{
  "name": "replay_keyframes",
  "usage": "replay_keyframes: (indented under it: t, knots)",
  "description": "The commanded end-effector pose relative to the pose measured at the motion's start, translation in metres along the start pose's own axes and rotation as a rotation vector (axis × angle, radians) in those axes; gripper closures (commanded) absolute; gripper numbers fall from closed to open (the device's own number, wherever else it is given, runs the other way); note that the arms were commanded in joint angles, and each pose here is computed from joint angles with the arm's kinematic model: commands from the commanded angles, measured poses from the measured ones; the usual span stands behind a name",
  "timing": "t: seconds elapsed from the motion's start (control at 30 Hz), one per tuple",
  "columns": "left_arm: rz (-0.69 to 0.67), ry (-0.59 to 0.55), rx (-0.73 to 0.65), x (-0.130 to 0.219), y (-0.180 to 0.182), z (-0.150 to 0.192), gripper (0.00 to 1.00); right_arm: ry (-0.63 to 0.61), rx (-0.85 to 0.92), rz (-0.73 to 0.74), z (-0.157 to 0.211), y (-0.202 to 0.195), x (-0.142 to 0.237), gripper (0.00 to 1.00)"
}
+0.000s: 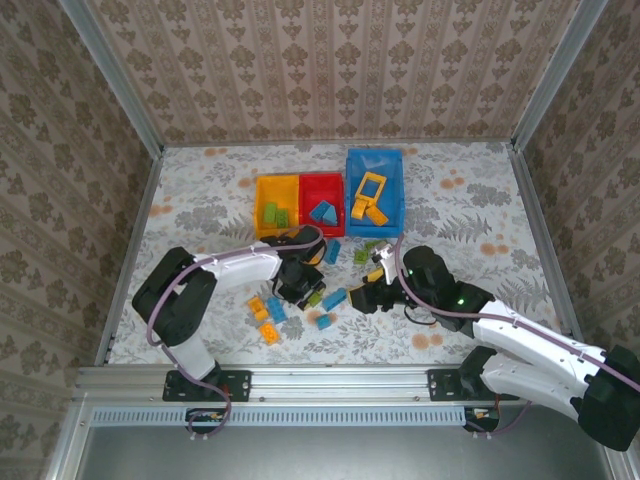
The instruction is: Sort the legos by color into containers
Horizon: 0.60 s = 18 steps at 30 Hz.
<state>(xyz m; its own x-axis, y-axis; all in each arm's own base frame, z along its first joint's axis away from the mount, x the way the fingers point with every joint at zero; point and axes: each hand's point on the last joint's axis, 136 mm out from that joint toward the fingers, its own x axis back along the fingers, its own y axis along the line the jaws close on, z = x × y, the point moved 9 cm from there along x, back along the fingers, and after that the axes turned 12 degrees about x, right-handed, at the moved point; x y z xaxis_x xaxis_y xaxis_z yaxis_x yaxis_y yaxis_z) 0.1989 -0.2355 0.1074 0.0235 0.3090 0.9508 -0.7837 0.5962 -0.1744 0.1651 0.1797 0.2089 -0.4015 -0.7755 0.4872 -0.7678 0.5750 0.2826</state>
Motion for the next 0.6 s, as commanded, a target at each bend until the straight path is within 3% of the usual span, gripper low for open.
replay_keyframes:
  t: [0.0,0.27,0.4,0.57]
  knots:
    - [0.010,-0.044,-0.006,0.013,-0.001,-0.003,0.70,-0.015,0.010,-0.014,-0.002,0.002,0.000,0.29]
    - [0.061,-0.348,-0.258,0.113,-0.024,-0.040,0.73,-0.105,0.161,-0.038,-0.027,0.017,-0.005,0.29]
    - [0.093,-0.417,-0.370,0.138,-0.045,-0.069,0.73,-0.155,0.219,0.016,-0.044,0.018,-0.021,0.28]
    - [0.101,-0.458,-0.476,0.145,-0.078,-0.104,0.73,-0.202,0.220,0.103,-0.067,0.012,-0.040,0.28]
